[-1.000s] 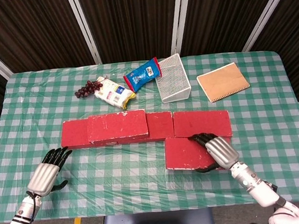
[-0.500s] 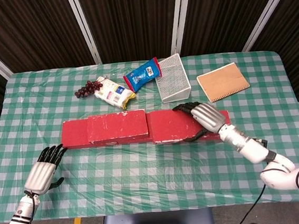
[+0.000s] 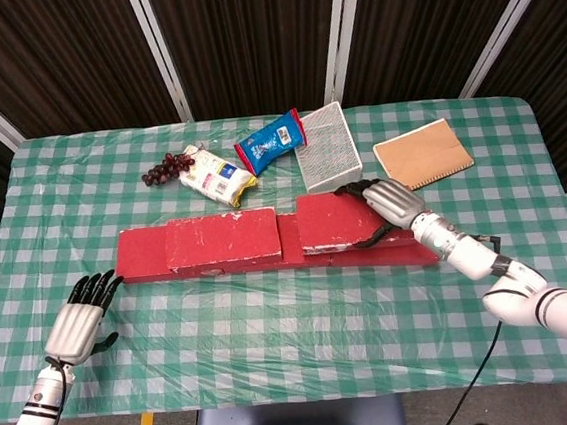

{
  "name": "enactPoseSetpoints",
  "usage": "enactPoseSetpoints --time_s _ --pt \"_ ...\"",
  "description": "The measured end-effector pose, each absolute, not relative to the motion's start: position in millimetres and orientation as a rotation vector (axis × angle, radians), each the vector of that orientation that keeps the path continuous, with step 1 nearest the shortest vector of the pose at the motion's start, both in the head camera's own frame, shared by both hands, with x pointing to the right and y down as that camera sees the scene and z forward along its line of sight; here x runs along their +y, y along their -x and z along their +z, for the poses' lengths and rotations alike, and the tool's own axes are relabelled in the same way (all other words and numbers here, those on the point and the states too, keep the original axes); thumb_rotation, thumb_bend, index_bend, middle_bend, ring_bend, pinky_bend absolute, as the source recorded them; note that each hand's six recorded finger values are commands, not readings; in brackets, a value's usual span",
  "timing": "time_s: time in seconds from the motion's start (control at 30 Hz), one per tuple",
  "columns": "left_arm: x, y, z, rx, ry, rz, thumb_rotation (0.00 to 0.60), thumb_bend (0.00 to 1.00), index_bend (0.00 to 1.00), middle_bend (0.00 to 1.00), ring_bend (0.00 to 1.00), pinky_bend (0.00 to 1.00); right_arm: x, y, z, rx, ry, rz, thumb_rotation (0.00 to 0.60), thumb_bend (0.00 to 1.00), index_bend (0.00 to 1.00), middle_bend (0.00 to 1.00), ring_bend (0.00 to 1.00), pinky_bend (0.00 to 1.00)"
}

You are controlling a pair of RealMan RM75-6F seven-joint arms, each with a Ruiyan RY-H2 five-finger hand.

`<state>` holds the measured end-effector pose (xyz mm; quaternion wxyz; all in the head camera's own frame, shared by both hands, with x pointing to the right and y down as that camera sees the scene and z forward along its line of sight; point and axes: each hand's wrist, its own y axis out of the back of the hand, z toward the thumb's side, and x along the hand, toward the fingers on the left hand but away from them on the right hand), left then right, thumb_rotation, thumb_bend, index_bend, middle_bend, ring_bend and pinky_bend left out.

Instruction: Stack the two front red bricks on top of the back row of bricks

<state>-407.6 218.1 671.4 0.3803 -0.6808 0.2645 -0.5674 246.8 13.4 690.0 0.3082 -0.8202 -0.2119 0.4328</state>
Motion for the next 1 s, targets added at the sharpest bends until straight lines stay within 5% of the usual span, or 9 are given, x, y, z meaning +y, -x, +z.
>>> enactPoseSetpoints --time_s 1.0 --pt "219 408 669 0.678 1.763 -1.442 0.6 0.24 0.0 0.0 0.0 0.07 20 -218 712 -0.574 2.169 1.178 0.6 0.18 0.41 0.41 0.28 0.48"
